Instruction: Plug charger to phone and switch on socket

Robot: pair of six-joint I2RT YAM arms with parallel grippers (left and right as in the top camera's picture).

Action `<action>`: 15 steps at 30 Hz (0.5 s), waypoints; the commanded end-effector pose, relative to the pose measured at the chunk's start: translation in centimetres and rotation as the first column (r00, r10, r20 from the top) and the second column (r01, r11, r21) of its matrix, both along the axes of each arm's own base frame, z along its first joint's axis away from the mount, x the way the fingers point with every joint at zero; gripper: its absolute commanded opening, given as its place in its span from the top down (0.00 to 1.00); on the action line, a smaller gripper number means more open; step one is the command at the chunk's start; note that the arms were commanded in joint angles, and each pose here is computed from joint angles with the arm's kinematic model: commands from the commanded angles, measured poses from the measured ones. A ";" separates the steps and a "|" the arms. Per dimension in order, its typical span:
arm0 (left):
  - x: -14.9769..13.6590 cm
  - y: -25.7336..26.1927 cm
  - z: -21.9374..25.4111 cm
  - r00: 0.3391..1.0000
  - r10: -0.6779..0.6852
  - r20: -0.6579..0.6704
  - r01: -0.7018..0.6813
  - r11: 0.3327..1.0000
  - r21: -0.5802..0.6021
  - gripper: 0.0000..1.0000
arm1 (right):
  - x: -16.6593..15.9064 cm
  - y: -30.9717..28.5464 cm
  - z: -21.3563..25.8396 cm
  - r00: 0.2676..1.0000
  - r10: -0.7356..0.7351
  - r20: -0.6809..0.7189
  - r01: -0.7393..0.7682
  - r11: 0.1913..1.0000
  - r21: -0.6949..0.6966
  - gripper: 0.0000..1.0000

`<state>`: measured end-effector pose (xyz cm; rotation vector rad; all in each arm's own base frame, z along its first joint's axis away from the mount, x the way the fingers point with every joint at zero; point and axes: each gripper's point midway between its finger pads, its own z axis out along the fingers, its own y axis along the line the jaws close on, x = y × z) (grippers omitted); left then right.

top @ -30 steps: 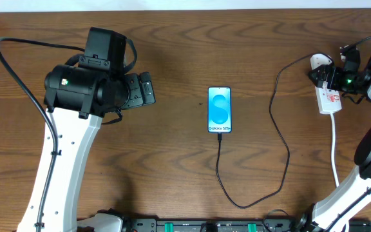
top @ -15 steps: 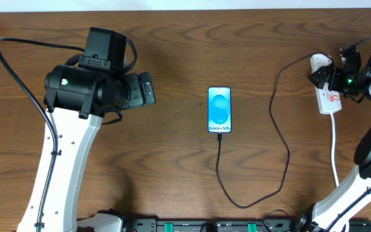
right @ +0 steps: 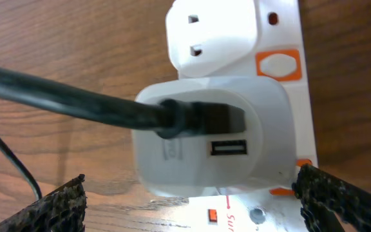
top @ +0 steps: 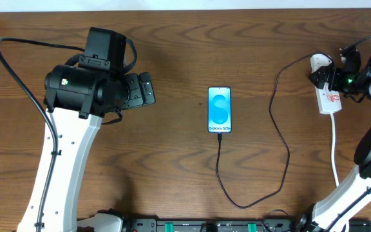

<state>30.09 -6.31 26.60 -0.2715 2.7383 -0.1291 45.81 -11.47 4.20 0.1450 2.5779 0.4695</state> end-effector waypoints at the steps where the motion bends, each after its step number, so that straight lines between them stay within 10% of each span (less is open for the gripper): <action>1: 0.1 0.0 0.0 1.000 -0.008 0.000 0.008 1.000 0.009 0.00 | 0.4 1.3 -0.1 0.998 0.054 0.018 -0.054 0.998 0.042 0.01; 15: 0.1 0.0 0.0 1.000 -0.008 0.000 0.008 1.000 0.009 0.00 | 0.3 2.4 0.3 0.997 0.075 0.035 -0.079 0.992 0.101 0.01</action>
